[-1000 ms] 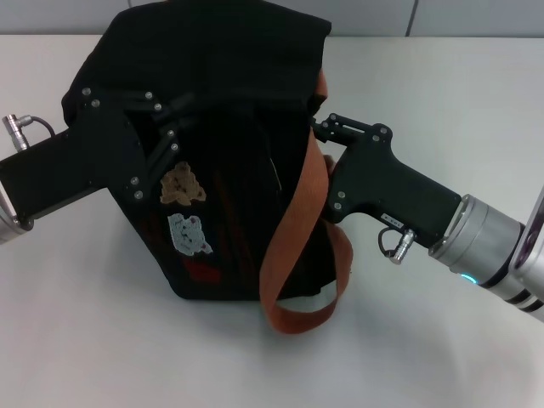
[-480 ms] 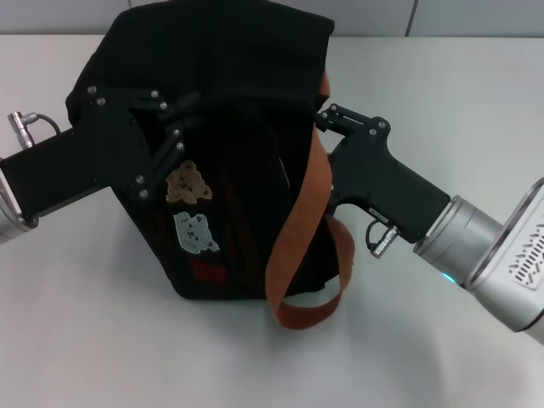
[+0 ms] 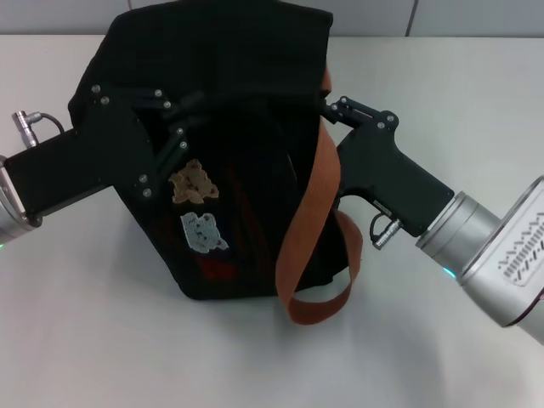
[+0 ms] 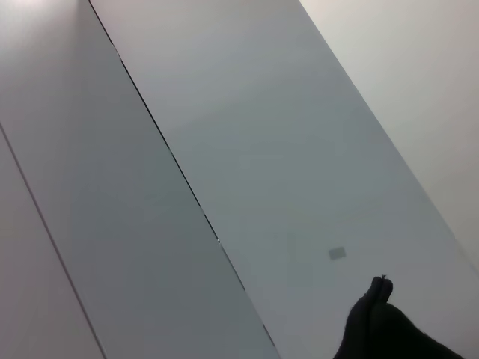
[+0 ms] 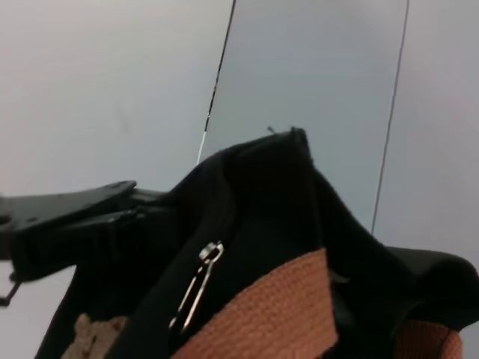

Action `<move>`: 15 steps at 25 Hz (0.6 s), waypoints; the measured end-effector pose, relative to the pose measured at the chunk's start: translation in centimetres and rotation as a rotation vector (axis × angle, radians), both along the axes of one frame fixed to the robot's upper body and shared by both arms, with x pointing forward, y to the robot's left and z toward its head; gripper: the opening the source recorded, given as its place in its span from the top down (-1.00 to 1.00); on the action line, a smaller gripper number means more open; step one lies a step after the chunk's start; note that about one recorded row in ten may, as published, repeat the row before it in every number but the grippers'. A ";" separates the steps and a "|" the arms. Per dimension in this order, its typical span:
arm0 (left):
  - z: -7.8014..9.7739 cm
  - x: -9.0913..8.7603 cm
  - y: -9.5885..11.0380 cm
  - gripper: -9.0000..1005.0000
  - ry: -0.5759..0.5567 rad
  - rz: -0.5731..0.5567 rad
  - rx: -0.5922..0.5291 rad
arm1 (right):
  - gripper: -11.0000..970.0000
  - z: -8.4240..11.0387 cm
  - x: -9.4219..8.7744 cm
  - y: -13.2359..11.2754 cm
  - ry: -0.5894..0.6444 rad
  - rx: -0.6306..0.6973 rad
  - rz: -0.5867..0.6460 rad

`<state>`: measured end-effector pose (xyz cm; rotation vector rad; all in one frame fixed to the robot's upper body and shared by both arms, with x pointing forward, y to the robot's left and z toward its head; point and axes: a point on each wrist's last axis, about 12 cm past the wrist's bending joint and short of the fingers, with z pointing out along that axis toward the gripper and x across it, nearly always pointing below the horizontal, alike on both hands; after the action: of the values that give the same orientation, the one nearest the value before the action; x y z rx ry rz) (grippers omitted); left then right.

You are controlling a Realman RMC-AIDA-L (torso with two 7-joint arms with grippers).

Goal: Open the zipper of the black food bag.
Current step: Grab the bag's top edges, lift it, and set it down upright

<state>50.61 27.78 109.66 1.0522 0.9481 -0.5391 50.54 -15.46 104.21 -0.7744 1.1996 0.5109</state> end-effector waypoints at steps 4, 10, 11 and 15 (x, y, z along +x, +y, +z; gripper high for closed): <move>0.0 0.1 -0.1 0.84 0.002 -0.003 -0.003 | 0.26 -0.4 -0.7 -0.1 -0.084 -0.080 -0.023; 0.0 0.2 -0.3 0.83 0.002 -0.007 -0.004 | 0.26 -0.6 -1.7 0.0 -0.173 -0.144 -0.008; 0.0 0.3 -0.4 0.83 0.003 -0.010 -0.005 | 0.26 -0.6 -1.7 0.1 -0.181 -0.150 -0.009; 0.0 0.4 -0.6 0.83 0.011 -0.015 -0.009 | 0.26 -0.5 -1.6 0.3 -0.204 -0.158 -0.013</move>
<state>50.99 27.14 109.63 1.0496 0.9468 -0.5614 48.90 -15.16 103.73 -0.9302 1.0625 0.3193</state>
